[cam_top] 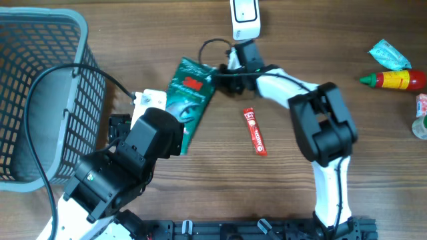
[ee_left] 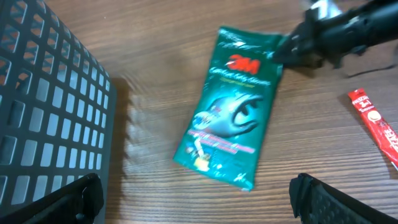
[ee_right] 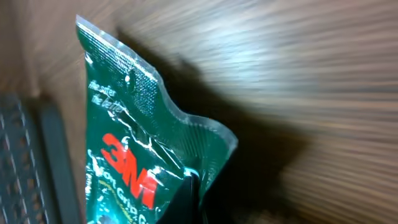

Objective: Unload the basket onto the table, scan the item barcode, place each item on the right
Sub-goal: 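Grasp the glove pack's top edge with the right gripper and drag right, then release the glove pack flat on the table and raise the right gripper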

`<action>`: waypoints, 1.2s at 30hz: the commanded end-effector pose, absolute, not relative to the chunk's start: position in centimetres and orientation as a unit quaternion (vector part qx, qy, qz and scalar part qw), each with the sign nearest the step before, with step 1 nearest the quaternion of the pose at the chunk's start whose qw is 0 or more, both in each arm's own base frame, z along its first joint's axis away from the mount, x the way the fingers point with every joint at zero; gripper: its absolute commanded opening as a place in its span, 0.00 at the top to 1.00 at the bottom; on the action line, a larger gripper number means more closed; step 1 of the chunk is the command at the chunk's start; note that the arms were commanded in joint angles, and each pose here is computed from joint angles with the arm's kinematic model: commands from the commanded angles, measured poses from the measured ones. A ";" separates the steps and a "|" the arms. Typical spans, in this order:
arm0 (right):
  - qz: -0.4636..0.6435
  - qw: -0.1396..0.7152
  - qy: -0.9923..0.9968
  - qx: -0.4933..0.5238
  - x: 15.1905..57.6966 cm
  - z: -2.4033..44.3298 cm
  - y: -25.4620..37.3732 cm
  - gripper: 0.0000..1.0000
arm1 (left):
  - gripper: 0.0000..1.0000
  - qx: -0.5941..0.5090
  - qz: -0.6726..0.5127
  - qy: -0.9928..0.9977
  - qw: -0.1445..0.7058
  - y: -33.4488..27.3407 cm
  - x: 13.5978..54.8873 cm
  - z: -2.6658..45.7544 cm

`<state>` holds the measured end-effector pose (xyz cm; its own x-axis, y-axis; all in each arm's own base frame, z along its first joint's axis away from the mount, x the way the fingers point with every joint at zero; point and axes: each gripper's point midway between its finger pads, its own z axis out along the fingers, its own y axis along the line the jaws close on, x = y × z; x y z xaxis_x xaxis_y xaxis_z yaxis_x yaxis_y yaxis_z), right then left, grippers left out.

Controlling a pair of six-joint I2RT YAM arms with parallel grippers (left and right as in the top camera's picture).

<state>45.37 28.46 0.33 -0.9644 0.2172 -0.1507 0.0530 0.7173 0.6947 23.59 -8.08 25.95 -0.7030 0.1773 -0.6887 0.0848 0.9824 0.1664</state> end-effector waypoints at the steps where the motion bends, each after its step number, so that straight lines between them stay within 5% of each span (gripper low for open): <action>1: 0.323 0.166 0.925 0.114 47.2 4.7 23.7 0.96 | 0.00 0.062 0.056 0.921 0.381 -8.1 23.6 26.1; 10: 0.271 0.169 0.927 0.195 44.6 11.5 18.7 0.96 | 0.00 0.062 0.056 0.921 0.381 -8.1 23.6 26.1; 20: 0.164 0.070 0.924 0.339 37.0 12.7 13.6 0.96 | 0.00 0.062 0.056 0.921 0.381 -8.1 23.6 26.1; 27: 0.236 0.077 0.893 0.375 34.9 18.8 12.2 0.96 | 0.00 0.062 0.056 0.921 0.381 -8.1 23.6 26.1; 36: 0.184 -0.036 0.735 0.652 27.0 21.0 7.7 0.96 | 0.00 0.062 0.056 0.921 0.381 -8.1 23.6 26.1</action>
<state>28.98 8.55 20.41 -0.4393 0.8766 0.1967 0.8714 0.3625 0.3306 23.58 -8.08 25.94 -0.7034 0.1776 -0.6882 0.0849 0.9823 0.1668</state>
